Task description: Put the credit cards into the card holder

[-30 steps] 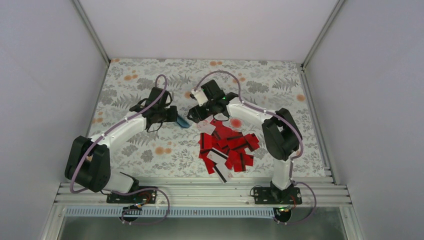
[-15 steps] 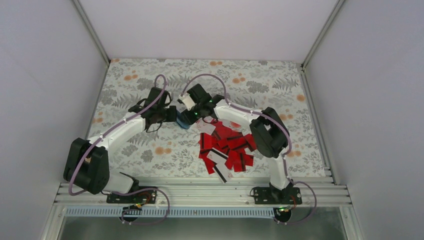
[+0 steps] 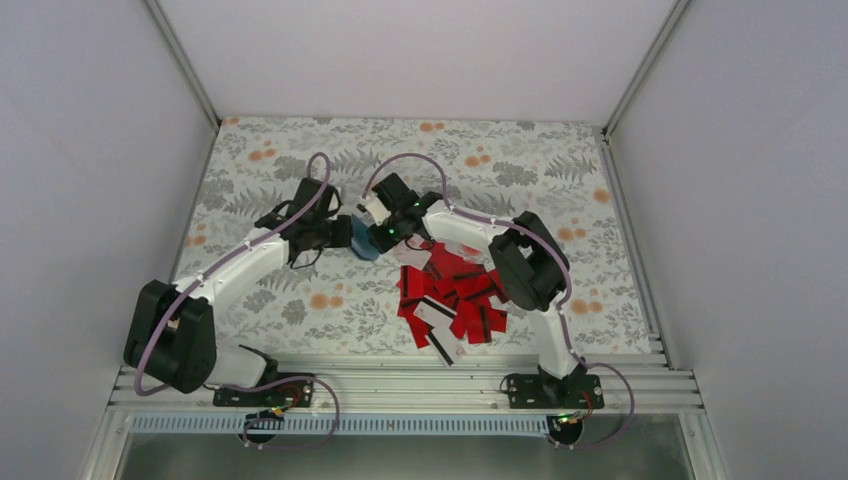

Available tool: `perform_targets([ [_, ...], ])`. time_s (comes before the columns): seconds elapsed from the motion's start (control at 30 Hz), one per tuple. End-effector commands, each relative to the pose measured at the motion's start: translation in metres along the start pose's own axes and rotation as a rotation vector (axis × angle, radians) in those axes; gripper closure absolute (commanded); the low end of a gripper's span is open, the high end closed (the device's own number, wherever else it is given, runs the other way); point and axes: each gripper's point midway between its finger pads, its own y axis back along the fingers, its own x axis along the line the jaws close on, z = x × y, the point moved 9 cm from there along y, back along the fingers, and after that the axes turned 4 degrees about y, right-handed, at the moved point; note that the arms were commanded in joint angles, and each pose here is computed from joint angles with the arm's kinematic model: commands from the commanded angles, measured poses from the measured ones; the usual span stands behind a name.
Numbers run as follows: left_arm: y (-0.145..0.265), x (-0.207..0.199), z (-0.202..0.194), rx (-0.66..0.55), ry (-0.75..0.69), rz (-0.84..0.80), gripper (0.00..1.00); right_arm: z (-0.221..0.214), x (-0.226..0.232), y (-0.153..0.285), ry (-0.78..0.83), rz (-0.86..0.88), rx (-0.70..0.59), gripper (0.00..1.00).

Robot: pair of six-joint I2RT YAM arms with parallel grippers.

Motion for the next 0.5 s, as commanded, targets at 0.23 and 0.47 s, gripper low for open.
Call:
perform_targets([
  [0.23, 0.045, 0.008, 0.004, -0.069, -0.042, 0.144, 0.60, 0.025, 0.019, 0.039, 0.088, 0.088, -0.158, 0.96],
  [0.47, 0.083, -0.004, 0.029, -0.170, -0.174, 0.146, 0.35, 0.022, 0.032, 0.073, 0.228, 0.134, -0.281, 0.96],
])
